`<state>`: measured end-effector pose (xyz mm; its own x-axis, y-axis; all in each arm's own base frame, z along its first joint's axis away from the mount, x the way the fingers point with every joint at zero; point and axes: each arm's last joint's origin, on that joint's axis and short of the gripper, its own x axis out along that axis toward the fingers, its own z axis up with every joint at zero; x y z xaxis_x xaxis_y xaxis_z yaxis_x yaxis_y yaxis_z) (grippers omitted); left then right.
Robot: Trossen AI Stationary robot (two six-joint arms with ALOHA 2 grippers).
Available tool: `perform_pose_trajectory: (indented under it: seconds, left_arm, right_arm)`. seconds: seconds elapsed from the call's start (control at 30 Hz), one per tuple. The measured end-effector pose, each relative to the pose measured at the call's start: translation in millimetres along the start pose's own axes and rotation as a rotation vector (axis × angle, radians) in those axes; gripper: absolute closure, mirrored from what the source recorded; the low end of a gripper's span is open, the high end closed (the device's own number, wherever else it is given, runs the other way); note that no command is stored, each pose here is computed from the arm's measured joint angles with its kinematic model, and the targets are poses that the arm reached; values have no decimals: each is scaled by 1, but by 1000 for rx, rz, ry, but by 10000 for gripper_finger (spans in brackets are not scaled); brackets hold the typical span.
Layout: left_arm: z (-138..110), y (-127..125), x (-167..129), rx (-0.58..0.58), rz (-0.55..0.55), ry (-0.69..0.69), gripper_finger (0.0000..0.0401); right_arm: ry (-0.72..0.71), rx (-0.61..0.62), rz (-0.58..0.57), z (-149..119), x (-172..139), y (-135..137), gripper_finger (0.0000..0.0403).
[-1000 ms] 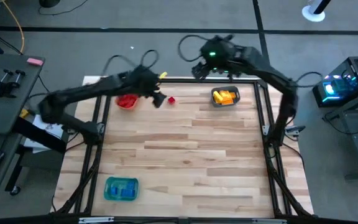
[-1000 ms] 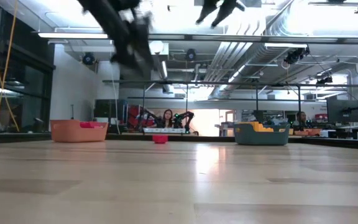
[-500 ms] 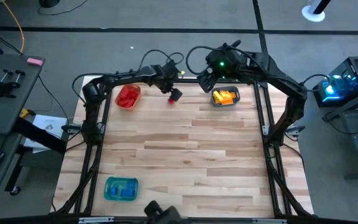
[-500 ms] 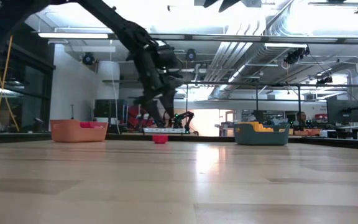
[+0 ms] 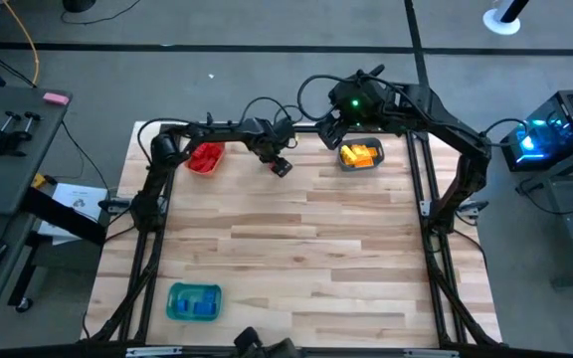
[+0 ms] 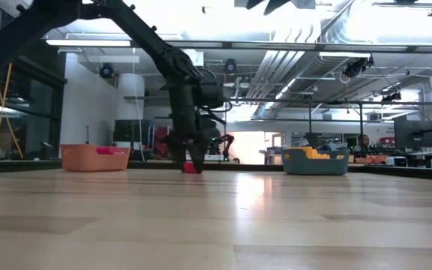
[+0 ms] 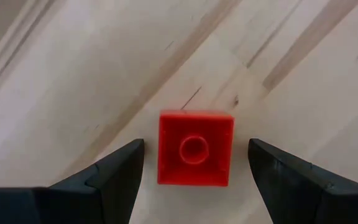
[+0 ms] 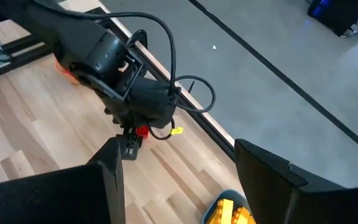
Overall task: Sort blocks
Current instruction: Put the red game piece into the orange bin
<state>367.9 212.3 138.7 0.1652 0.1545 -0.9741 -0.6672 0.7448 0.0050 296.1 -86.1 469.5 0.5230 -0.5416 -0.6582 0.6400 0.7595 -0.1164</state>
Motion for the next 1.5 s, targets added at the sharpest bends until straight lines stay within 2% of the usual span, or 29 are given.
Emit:
perform_pose_trajectory:
  seconds: [0.2,0.43,0.57,0.7,0.8,0.87,0.97,1.1,1.27,1.4,1.5]
  left_arm:
    - [8,-4,-3,0,24,-103,126]
    - [3,-1,2,0,26,-39,144]
    - [5,-2,2,0,34,-59,164]
    - [6,-2,2,22,41,-73,201]
    - [3,-2,1,42,44,-51,262]
    - [-1,-1,-5,86,57,-14,302]
    - [-5,7,-25,130,72,15,306]
    - [-10,30,-76,113,135,-33,306]
    - [-47,62,-136,-5,228,-146,306]
    - [-98,87,-142,-142,250,-114,306]
    - [-137,93,-140,-233,239,-88,306]
  right_arm:
    - [6,31,23,0,0,1,210]
    - [11,29,53,-1,-1,4,210]
    - [9,24,58,-2,-3,7,210]
    - [9,28,70,-3,-5,12,210]
    - [8,21,77,-3,-6,15,210]
    - [7,16,81,-4,-7,17,210]
    - [6,15,81,-4,-7,17,210]
    - [1,15,66,-4,-7,17,210]
    - [-8,16,34,-4,-7,16,210]
    - [-8,15,34,-4,-7,16,210]
    - [-9,16,34,-4,-7,16,210]
